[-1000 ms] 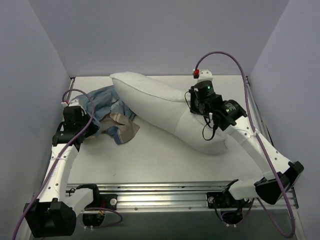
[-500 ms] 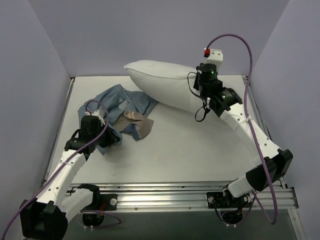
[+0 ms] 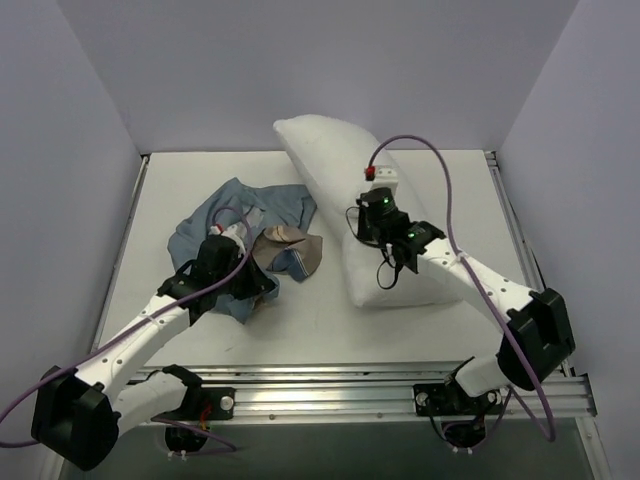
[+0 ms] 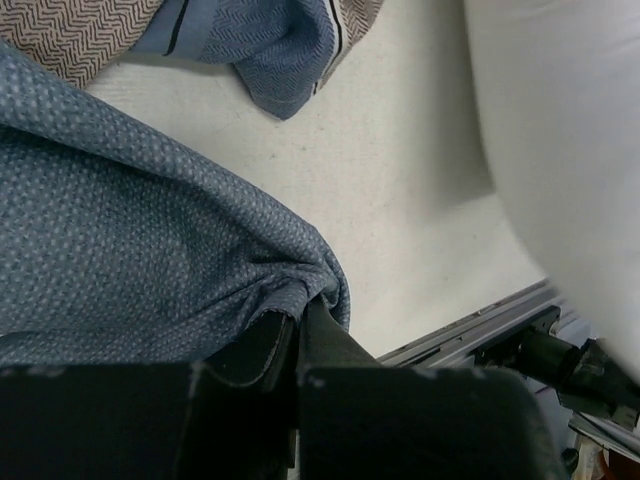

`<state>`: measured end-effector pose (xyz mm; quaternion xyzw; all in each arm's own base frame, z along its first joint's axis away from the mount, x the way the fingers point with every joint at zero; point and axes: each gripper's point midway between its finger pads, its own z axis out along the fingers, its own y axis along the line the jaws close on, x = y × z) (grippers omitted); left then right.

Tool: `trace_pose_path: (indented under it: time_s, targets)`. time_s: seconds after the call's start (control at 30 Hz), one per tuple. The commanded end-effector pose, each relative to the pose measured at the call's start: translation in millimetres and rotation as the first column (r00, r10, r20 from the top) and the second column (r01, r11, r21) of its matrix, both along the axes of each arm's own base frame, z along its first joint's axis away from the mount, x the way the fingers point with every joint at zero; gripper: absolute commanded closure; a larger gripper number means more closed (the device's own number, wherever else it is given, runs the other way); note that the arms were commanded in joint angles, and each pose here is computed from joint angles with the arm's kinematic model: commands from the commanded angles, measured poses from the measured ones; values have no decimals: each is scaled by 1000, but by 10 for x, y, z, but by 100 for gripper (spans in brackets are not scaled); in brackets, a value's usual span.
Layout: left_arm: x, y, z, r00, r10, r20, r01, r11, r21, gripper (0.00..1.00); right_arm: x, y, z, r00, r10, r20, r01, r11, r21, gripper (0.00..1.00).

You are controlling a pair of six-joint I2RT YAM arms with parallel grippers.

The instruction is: Remove the pillowcase from the pillow

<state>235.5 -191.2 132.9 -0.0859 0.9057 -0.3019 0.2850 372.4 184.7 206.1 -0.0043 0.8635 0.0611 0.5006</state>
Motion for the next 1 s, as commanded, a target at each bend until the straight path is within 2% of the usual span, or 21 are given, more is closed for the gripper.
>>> trace_pose_path:
  time_s: [0.0,0.1,0.2,0.3,0.33,0.4,0.43,0.47,0.5,0.53,0.57,0.6,0.63,0.67,0.7,0.77,0.87,0.97]
  targets:
    - [262,-98,134,996,31,82,-28,999,-36,97,-98,659,-481,978,185,-91,-165,968,189,100]
    - [414,-165,40,996,17,83,-16,1000,-16,97,-168,932,-829,953,259,-158,-206,935,290,100]
    - [610,-204,-50,997,19,78,-21,999,26,97,-156,1159,-902,938,303,-166,-229,904,361,100]
    - [731,-329,9,997,-11,81,10,1000,6,85,-112,1296,-819,933,323,-156,-252,899,358,100]
    - [747,-355,51,996,-17,87,17,1000,-2,82,-106,1311,-787,933,325,-156,-255,900,353,93]
    - [793,-362,237,992,-10,122,12,1000,-15,66,-99,1351,-611,930,343,-129,-285,899,333,83]
    - [800,-333,392,986,-7,164,10,1000,-14,61,-80,1333,-533,935,336,-115,-285,903,320,70]
    - [777,-284,445,986,-4,169,3,1000,7,47,-77,1330,-466,935,338,-104,-292,904,313,63]
    - [754,-260,542,983,-11,184,9,1000,12,39,-97,1287,-378,935,340,-97,-299,908,294,56]
    - [776,-131,763,971,16,237,-28,998,50,32,-53,1271,-222,941,330,-68,-300,911,282,45]
    - [782,-63,862,966,26,258,-45,997,68,20,-55,1245,-86,943,331,-44,-307,911,273,39]
    - [779,-4,1158,948,40,316,-62,996,59,15,-66,1195,-34,941,335,-46,-315,917,243,35]
    - [762,146,1200,945,58,322,-96,990,105,10,-17,1170,164,947,322,-10,-311,921,234,27]
    - [756,230,1307,936,72,343,-117,987,114,6,22,1100,336,955,294,31,-293,931,219,23]
    - [750,310,1408,928,84,363,-136,983,122,3,11,1007,359,960,280,12,-277,941,193,21]
    - [727,559,1697,899,121,421,-197,970,141,5,89,848,717,968,236,82,-247,956,161,15]
    - [665,931,1980,860,180,478,-295,939,178,6,235,413,1027,984,130,122,-145,982,122,12]
    - [555,1267,2213,819,225,527,-381,901,207,6,395,-297,1185,985,-85,149,74,994,77,9]
